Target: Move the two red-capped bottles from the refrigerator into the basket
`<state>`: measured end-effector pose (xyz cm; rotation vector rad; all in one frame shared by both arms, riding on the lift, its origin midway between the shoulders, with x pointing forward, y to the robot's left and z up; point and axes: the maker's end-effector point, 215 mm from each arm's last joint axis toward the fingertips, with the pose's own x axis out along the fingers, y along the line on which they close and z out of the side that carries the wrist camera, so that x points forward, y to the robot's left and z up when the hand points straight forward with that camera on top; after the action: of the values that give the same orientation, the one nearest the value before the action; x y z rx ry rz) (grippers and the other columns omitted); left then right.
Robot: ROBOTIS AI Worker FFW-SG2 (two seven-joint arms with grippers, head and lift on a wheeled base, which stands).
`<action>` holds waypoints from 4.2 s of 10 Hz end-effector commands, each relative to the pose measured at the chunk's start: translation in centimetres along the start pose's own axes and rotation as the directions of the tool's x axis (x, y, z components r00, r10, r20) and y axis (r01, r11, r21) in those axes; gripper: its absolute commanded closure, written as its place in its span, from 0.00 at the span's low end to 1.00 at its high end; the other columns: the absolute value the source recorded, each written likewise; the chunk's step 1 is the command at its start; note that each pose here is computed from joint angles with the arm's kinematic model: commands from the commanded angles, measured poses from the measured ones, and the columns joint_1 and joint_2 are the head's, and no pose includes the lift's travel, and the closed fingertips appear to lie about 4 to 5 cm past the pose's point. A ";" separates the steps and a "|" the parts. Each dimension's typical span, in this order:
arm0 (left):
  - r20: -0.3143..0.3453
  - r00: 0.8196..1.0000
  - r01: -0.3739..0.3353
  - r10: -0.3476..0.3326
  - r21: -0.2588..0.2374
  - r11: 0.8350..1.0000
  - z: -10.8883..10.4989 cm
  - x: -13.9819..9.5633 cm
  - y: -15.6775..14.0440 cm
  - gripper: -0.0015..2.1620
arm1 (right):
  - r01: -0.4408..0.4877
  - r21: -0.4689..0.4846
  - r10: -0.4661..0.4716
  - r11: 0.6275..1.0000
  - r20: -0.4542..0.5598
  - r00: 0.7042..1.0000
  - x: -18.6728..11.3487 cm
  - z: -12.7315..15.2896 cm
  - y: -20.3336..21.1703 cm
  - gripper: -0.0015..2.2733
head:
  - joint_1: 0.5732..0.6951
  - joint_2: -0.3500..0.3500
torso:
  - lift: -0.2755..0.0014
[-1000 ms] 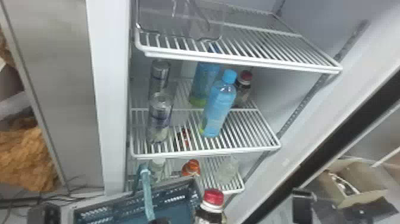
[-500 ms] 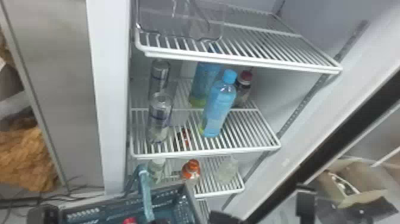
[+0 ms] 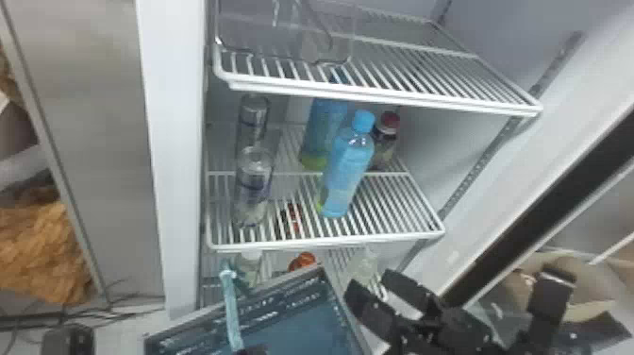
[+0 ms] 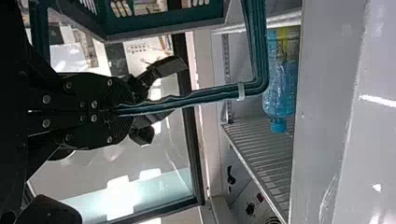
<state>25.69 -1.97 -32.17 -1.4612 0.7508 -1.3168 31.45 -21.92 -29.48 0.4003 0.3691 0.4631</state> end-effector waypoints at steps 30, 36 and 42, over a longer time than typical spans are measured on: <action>-0.005 1.000 0.000 0.000 -0.003 1.000 0.2 0.1 0.1 0.55 | 0.440 -0.176 -0.366 0.881 0.337 0.868 13.2 14.8 -20.4 0.05 | 1.00 0.00 | 0.99; -0.008 1.000 -0.003 0.003 -0.006 1.000 0.1 -0.1 0.2 0.55 | 0.457 -0.193 -0.393 0.868 0.297 0.870 16.1 15.5 -21.9 0.05 | 1.00 0.00 | 0.99; -0.006 1.000 -0.001 0.001 -0.008 1.000 0.1 0.0 0.2 0.55 | 0.477 -0.207 -0.420 0.854 0.268 0.867 17.6 16.5 -23.2 0.05 | 1.00 0.00 | 0.99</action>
<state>25.87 -1.99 -32.33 -1.4630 0.7602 -1.3216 61.25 -36.85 -30.04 0.0865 0.1730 0.0017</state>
